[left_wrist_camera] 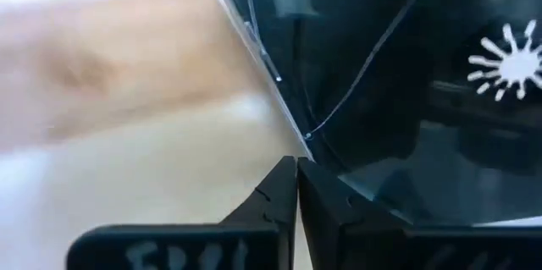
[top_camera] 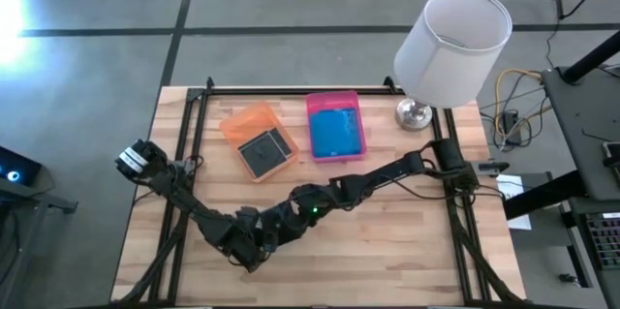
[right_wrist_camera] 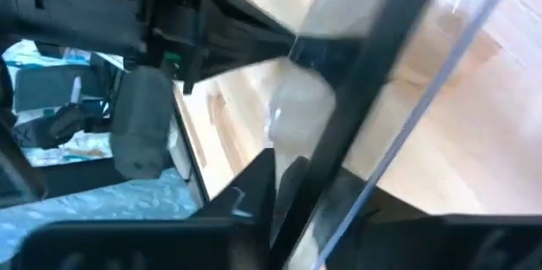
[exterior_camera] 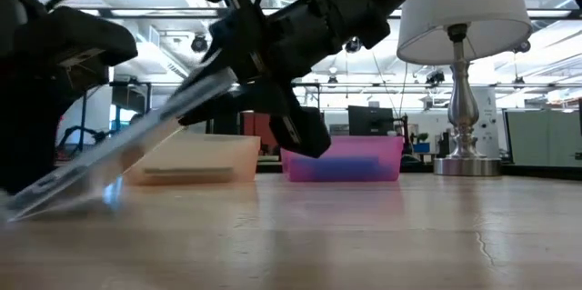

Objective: Pick & place jewel cases by type
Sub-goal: Put the black CD case into the orange bin

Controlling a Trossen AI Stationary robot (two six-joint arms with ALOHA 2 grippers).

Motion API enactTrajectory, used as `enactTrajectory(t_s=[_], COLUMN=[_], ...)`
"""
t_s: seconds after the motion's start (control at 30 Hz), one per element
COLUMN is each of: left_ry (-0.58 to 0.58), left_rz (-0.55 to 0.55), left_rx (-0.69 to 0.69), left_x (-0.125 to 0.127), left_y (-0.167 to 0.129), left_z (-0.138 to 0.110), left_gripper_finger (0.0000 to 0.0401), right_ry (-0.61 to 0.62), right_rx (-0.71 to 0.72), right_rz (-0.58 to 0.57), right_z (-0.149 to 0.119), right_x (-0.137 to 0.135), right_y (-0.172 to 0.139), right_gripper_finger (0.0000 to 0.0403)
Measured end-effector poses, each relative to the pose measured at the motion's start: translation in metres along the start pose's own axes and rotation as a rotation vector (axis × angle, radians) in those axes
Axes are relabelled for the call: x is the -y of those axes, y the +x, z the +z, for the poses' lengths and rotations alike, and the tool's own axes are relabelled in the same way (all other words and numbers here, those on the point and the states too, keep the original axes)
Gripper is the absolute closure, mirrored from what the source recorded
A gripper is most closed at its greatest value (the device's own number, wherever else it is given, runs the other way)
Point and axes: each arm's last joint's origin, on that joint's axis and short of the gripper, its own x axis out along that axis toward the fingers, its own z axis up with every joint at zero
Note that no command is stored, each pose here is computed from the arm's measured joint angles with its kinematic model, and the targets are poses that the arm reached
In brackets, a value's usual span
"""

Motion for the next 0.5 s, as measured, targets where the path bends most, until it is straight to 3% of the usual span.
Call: enactTrajectory(t_s=[0.13,0.27,0.5], left_ry=[-0.038,-0.146,-0.101], left_rz=[-0.077,-0.197,-0.363], left_rx=[0.131,0.257,0.342], left_x=[-0.01,-0.025,-0.035], left_y=[-0.02,-0.05,-0.082], left_z=[-0.006,-0.014,-0.013], left_gripper_finger=[0.0401,0.0401,0.0401], right_ry=[0.037,0.057,0.146], right_rx=[0.002,0.053,0.318], right_rz=[-0.055,-0.119,-0.181], right_z=[0.002,0.002,0.008], right_x=[0.005,0.004,-0.015], right_y=[-0.003,-0.011,-0.055], right_gripper_finger=[0.0384,0.0386,0.0386])
